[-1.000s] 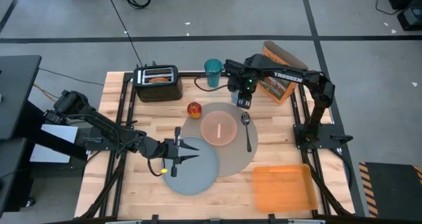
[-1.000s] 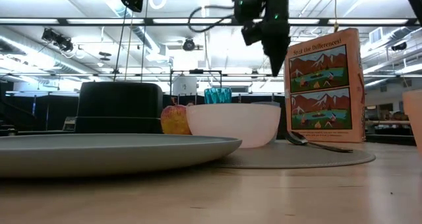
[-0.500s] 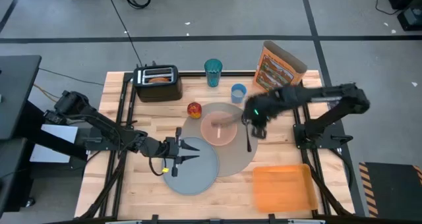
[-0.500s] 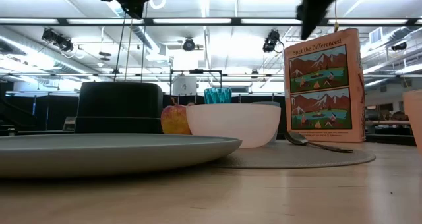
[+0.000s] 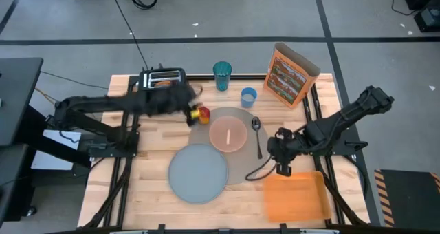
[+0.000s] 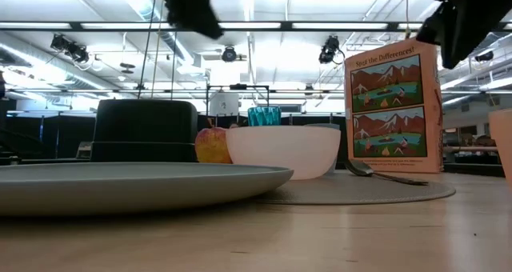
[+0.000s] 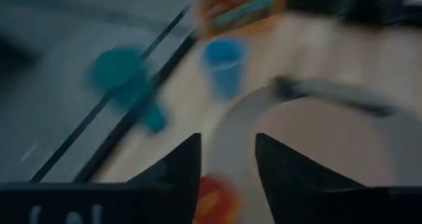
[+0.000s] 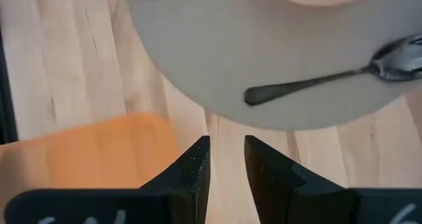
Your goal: Arrange a breakfast setting
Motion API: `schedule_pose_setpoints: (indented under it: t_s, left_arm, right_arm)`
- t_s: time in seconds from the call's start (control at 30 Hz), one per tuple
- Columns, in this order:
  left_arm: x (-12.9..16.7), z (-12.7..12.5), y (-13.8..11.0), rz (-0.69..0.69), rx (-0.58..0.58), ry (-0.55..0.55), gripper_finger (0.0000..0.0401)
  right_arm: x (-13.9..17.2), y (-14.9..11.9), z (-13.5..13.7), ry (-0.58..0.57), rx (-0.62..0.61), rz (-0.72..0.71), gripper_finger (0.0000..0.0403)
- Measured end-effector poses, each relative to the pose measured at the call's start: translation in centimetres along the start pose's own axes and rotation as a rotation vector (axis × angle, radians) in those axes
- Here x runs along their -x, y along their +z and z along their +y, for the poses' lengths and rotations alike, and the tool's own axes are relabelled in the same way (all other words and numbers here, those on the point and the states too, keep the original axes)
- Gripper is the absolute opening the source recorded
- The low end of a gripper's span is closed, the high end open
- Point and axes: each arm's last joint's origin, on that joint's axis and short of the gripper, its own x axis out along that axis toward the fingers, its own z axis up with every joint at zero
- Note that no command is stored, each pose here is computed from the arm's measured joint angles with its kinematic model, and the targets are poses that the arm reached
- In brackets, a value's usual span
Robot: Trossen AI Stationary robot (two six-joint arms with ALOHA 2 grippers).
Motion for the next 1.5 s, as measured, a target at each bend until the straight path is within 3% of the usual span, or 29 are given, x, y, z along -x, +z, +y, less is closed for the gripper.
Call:
schedule_pose_setpoints:
  t_s: [0.23, 0.4, 0.53, 0.9, 1.13, 1.5]
  left_arm:
    - [2.3, 11.0, 1.4, 0.359, 0.12, 0.272, 0.0216]
    - [2.4, 14.9, 0.3, 0.479, -0.042, 0.319, 0.02]
    - [1.1, 16.1, -0.3, 0.554, -0.169, 0.281, 0.0173]
    - [-4.0, 17.7, -3.4, 0.86, -0.302, 0.071, 0.0143]
    - [-5.0, 18.0, -3.6, 0.884, -0.362, 0.108, 0.0144]
    - [-5.3, 18.1, -3.3, 0.822, -0.366, 0.065, 0.0144]
  right_arm:
    - [-0.3, -0.6, 1.2, -0.039, 0.04, -0.091, 0.0101]
    - [-0.3, -0.6, 1.8, -0.008, 0.029, -0.138, 0.0101]
    - [-0.2, -0.4, 2.2, 0.02, -0.017, -0.162, 0.0101]
    - [-0.2, -0.2, 2.3, 0.015, -0.011, -0.205, 0.0101]
    - [-0.2, -0.1, 2.3, -0.014, 0.028, -0.231, 0.0101]
    - [-0.1, 0.0, 2.3, -0.011, 0.049, -0.236, 0.0101]
